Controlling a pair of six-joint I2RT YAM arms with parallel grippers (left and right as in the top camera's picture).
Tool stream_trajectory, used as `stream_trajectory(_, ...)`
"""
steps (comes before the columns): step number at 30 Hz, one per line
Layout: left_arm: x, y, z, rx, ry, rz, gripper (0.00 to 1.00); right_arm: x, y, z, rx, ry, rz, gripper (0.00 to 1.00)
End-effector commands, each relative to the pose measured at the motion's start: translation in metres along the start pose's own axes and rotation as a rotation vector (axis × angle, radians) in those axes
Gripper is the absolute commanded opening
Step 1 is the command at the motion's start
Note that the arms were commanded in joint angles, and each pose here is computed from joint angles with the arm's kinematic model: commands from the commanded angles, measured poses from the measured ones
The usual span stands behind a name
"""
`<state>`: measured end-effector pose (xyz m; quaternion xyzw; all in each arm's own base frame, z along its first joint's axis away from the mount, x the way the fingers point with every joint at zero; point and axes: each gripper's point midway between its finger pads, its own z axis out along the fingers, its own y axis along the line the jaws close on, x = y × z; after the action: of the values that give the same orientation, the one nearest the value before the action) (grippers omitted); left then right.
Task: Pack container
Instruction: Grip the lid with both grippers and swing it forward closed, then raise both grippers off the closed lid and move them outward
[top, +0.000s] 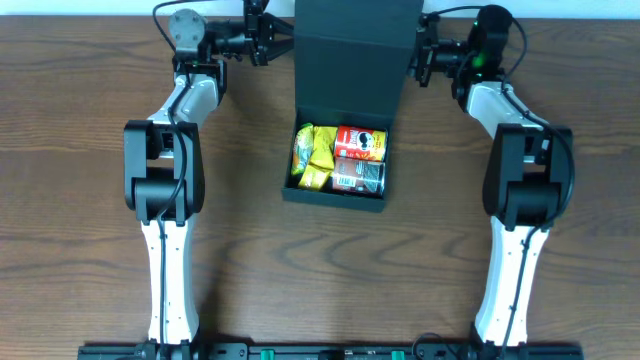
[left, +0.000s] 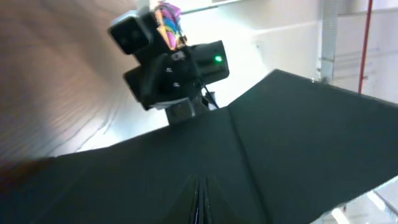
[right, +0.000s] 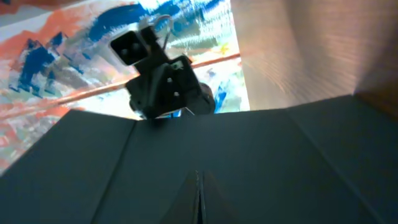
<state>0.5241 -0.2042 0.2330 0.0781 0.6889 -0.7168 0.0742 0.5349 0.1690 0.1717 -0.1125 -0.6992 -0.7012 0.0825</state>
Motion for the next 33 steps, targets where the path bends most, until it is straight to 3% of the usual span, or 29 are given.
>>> stream_trajectory(1, 0.004, -0.003, -0.002, -0.006, 0.015, -0.070, 0.06, 0.009, 0.006, 0.008, 0.009, 0.042, -0.001, 0.01)
stream_trajectory(10, 0.008, -0.024, 0.007, 0.000, 0.032, -0.031, 0.06, 0.036, 0.056, 0.013, 0.008, 0.053, -0.122, 0.01)
stream_trajectory(23, 0.045, -0.106, 0.061, 0.040, 0.145, 0.126, 0.06, 0.117, 0.161, 0.014, -0.001, 0.063, -0.391, 0.02)
stream_trajectory(33, 0.047, -0.130, 0.054, 0.040, 0.132, 0.161, 0.06, 0.120, 0.174, -0.005, -0.007, 0.024, -0.485, 0.02)
